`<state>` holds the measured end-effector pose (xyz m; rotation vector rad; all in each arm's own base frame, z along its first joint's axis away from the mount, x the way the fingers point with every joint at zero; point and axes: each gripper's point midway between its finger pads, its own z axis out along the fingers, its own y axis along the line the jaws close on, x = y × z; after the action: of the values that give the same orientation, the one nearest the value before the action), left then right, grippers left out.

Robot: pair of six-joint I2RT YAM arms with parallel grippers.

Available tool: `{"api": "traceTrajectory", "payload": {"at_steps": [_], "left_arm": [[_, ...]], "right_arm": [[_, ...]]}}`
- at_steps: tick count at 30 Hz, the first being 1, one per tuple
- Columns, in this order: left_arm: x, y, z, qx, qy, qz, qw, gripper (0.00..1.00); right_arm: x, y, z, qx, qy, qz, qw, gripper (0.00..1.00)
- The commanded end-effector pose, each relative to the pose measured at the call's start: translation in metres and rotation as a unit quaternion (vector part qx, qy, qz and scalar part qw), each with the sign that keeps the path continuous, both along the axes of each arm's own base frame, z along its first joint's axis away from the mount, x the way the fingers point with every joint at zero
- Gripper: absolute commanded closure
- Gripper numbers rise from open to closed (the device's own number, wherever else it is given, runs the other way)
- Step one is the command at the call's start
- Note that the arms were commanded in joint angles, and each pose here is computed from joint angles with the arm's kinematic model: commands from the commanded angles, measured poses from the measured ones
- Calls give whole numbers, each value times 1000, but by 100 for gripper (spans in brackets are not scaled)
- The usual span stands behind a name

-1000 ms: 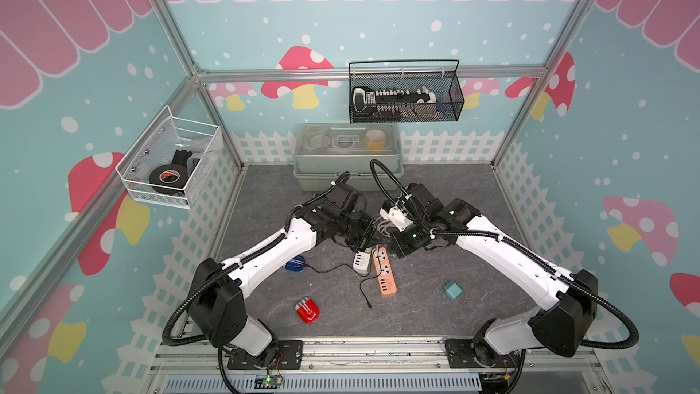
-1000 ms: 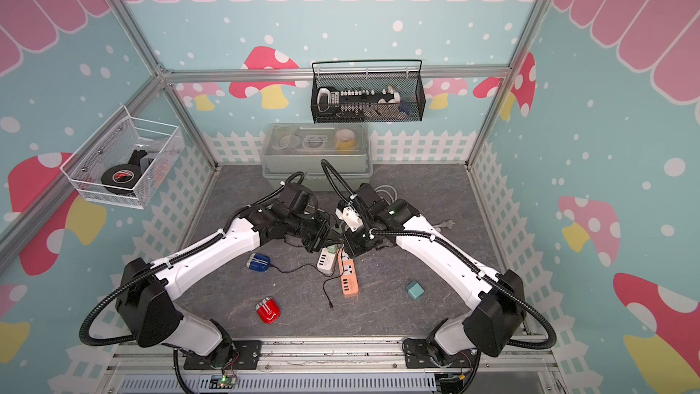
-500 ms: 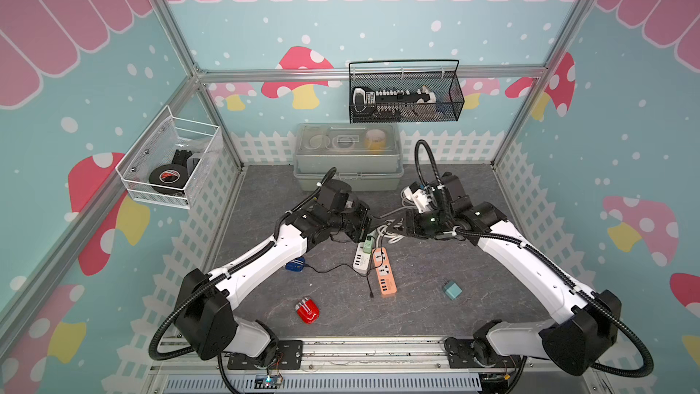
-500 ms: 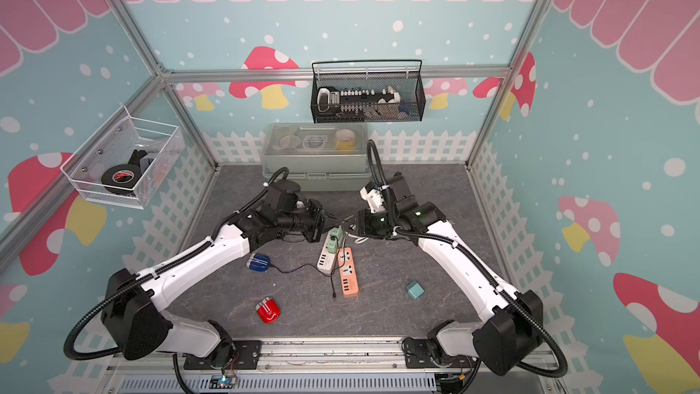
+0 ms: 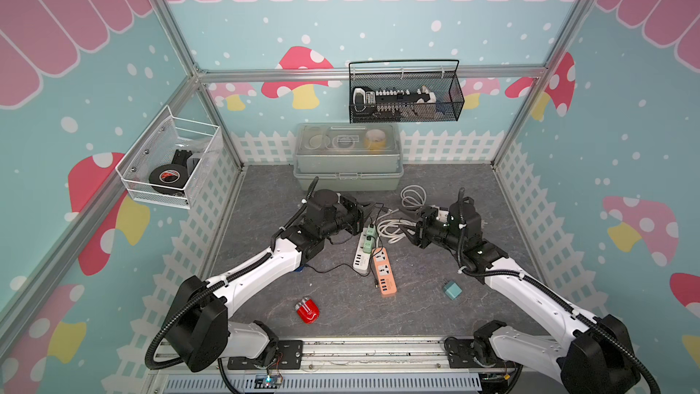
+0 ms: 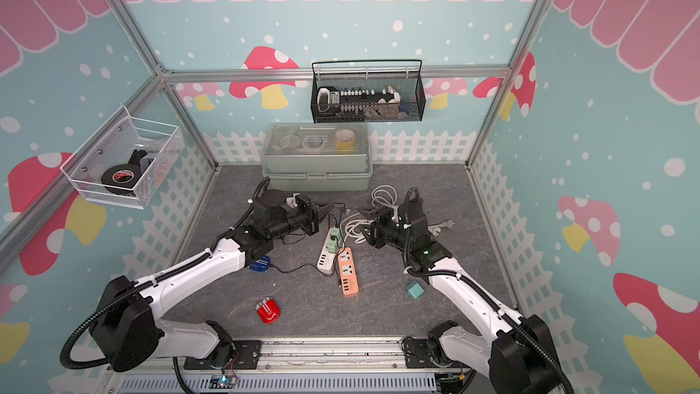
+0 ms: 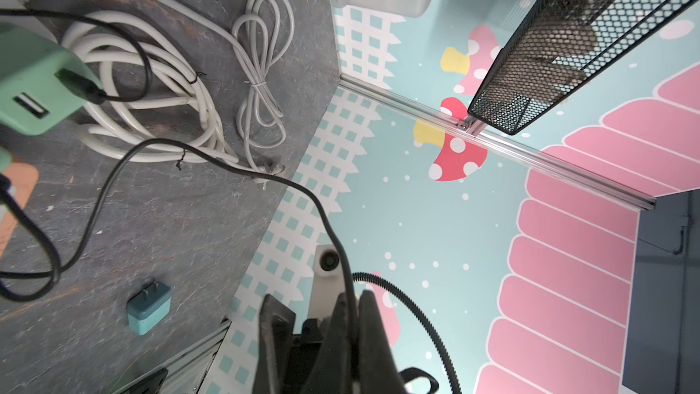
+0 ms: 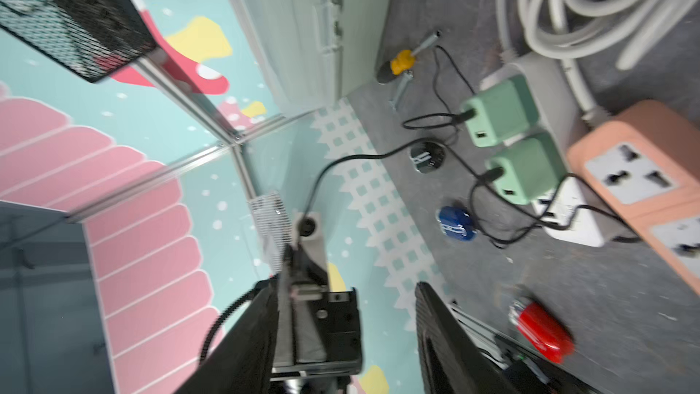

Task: Charge the electric shaver
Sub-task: Pick up the charging cable from the center of the board.

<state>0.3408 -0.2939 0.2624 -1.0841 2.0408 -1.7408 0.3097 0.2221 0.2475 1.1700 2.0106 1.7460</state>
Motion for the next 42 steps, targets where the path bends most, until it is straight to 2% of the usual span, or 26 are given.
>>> {"api": "traceTrajectory", "payload": {"at_steps": [1,9,15,25,35,41,42], "left_arm": [[6,3,20,-37,-29,23,999,100],[6,2,20,-39,-43,25,998,100],[4,0,13,-39,-38,23,998,100],[3,-1,13,-42,-37,24,998,100],[3,-5,12,-44,-34,17,998,100],[1,-6,11,-47,-26,13,998,100],[1,-7,11,-48,-22,10,999,91]], "right_arm": [[16,-7,36,84,0,-62,995,42],[13,12,28,88,44,-58,993,43],[26,27,41,100,31,-56,993,45],[28,35,36,99,34,-63,992,71],[29,36,31,97,35,-61,993,89],[30,36,26,79,21,-53,995,95],[31,36,26,69,12,-48,996,95]]}}
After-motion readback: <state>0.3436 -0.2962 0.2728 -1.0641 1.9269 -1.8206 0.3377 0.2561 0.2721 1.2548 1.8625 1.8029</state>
